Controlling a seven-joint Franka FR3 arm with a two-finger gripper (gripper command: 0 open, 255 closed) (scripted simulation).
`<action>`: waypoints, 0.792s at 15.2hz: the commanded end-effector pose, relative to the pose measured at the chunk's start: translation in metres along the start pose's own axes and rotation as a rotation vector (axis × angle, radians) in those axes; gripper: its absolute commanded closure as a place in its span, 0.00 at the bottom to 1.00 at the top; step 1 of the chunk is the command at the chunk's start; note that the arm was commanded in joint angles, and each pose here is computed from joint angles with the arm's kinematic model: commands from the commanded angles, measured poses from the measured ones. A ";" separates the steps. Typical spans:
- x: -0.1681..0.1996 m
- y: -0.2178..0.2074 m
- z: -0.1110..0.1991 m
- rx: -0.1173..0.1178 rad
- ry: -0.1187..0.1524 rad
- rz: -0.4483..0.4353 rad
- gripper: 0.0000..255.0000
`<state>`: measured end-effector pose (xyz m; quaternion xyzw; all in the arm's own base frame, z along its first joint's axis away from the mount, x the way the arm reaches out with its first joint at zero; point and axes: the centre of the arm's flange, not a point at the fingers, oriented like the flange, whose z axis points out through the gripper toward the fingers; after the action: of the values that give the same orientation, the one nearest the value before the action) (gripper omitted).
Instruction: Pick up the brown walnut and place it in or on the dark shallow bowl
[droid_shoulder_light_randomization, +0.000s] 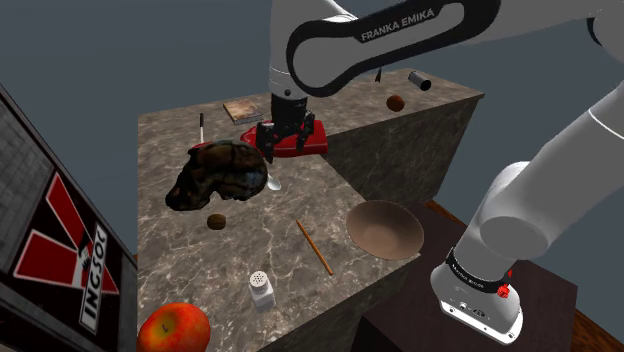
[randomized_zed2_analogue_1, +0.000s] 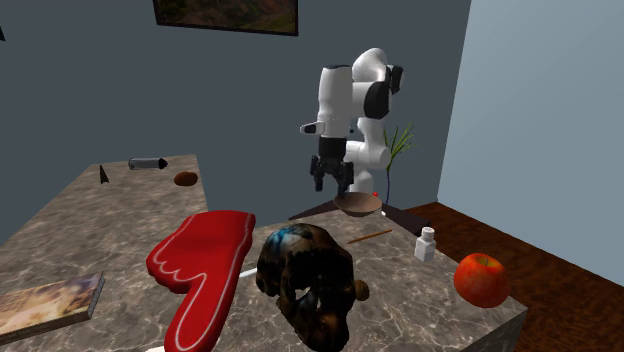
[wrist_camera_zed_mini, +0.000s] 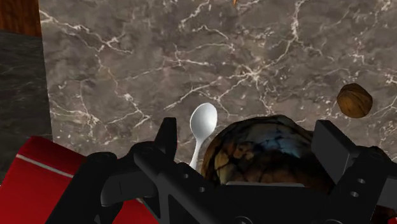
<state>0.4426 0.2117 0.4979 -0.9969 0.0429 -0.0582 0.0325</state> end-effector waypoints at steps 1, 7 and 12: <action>0.009 -0.023 0.015 0.001 -0.009 -0.003 0.00; 0.032 -0.084 0.063 -0.002 -0.036 -0.014 0.00; 0.050 -0.135 0.103 -0.003 -0.059 -0.022 0.00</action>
<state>0.5134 0.3354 0.4188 -0.9985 0.0314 -0.0313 0.0318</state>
